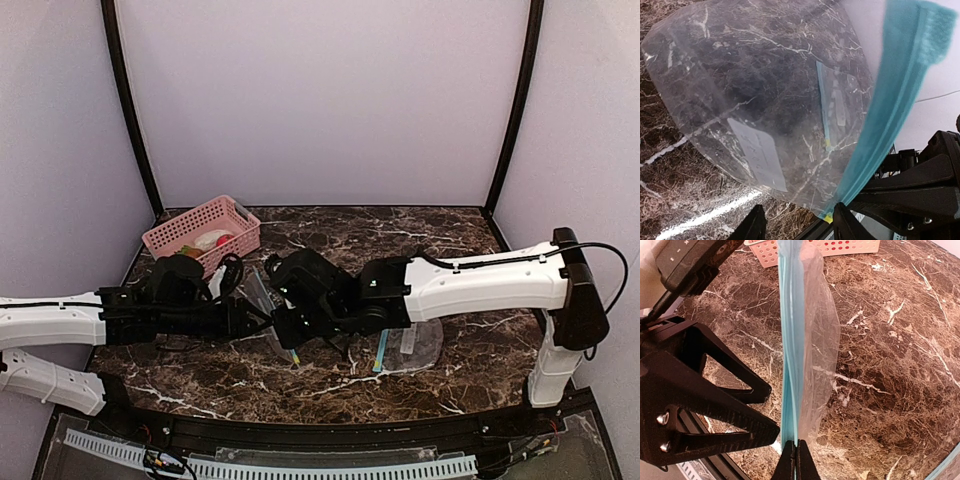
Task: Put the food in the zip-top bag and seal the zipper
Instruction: Pass from the left arm to the right, then pass from the right arm to the left, then pass from the left arm to the right
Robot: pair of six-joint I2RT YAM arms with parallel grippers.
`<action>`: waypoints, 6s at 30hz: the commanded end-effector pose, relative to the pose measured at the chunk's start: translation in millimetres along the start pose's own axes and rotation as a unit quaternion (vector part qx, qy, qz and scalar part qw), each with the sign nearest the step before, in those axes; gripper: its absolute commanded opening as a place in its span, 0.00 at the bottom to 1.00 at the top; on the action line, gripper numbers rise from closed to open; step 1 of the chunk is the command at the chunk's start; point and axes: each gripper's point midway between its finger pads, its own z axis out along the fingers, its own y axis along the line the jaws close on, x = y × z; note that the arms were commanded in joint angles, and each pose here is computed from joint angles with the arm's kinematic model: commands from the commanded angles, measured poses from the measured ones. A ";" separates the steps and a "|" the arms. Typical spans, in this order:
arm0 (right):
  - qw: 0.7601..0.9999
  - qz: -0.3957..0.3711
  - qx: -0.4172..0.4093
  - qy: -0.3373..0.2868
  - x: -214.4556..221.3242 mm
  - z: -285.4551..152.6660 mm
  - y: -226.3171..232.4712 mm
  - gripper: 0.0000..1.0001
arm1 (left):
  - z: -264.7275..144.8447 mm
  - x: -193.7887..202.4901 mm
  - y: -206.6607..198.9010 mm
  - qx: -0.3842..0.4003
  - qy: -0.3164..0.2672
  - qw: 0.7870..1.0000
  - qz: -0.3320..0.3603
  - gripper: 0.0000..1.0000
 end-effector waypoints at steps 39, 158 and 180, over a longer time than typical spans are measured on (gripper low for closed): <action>1.000 0.000 0.013 -0.016 -10.5 -5.6 -4.6 0.00 | 12.1 -19.2 2.5 -0.041 -0.027 0.999 0.021 0.42; 0.999 -0.022 0.002 0.027 4.4 -18.3 -21.9 0.76 | 16.1 -9.5 14.9 -0.060 -0.022 0.997 0.037 0.01; 0.999 0.007 0.052 0.014 -2.3 16.0 -15.5 0.40 | 14.2 -9.2 12.0 -0.045 -0.029 0.998 0.026 0.01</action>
